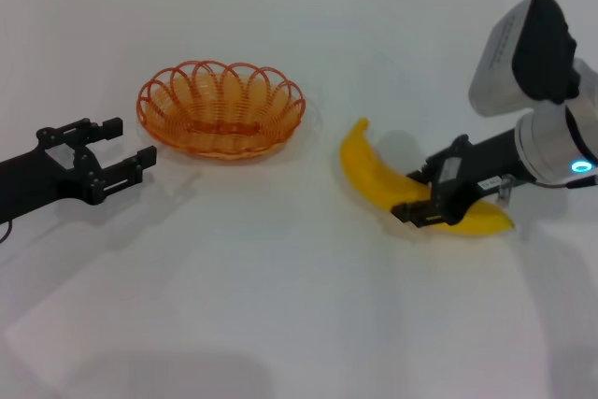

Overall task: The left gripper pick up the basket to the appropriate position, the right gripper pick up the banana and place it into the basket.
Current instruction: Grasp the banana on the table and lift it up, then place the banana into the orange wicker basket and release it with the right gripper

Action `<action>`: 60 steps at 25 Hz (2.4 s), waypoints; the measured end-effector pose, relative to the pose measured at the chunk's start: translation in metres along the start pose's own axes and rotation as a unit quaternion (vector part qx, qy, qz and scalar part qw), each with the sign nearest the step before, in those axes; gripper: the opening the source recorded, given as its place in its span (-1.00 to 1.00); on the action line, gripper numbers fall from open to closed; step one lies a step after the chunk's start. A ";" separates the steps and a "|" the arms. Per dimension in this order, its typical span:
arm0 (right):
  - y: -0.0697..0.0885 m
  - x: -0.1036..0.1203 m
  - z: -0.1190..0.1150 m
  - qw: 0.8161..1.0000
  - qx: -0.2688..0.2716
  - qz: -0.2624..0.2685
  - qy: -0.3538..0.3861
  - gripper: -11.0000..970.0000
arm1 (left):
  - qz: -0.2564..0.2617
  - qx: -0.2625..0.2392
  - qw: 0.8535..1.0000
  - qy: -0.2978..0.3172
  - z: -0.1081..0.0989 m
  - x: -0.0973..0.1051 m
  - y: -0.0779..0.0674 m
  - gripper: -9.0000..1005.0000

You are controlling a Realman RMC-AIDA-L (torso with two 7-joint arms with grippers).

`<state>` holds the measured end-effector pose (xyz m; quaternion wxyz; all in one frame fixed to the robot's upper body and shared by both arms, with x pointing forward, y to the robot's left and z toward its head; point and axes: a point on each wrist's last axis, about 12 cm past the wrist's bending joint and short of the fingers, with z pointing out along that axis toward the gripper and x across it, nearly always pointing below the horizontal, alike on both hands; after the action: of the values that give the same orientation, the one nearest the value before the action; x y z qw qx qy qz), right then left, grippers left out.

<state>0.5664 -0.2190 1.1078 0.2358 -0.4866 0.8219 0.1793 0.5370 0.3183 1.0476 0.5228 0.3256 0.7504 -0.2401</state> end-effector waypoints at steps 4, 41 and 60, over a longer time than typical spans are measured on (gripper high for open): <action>-0.002 -0.007 -0.005 0.999 -0.005 -0.008 -0.038 0.01 | 0.000 0.000 1.000 0.000 0.000 0.000 0.000 0.33; 0.019 -0.115 0.055 0.938 0.032 -0.223 -0.263 0.02 | 0.007 0.013 1.000 -0.004 0.011 -0.005 -0.005 0.33; 0.025 -0.120 0.087 0.940 0.097 -0.259 -0.202 0.02 | 0.010 0.023 1.000 -0.009 0.018 -0.009 -0.007 0.33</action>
<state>0.6127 -0.0765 1.1050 0.4811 -0.6107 0.6162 0.1260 0.5447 0.2990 1.0501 0.5238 0.3430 0.7369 -0.2550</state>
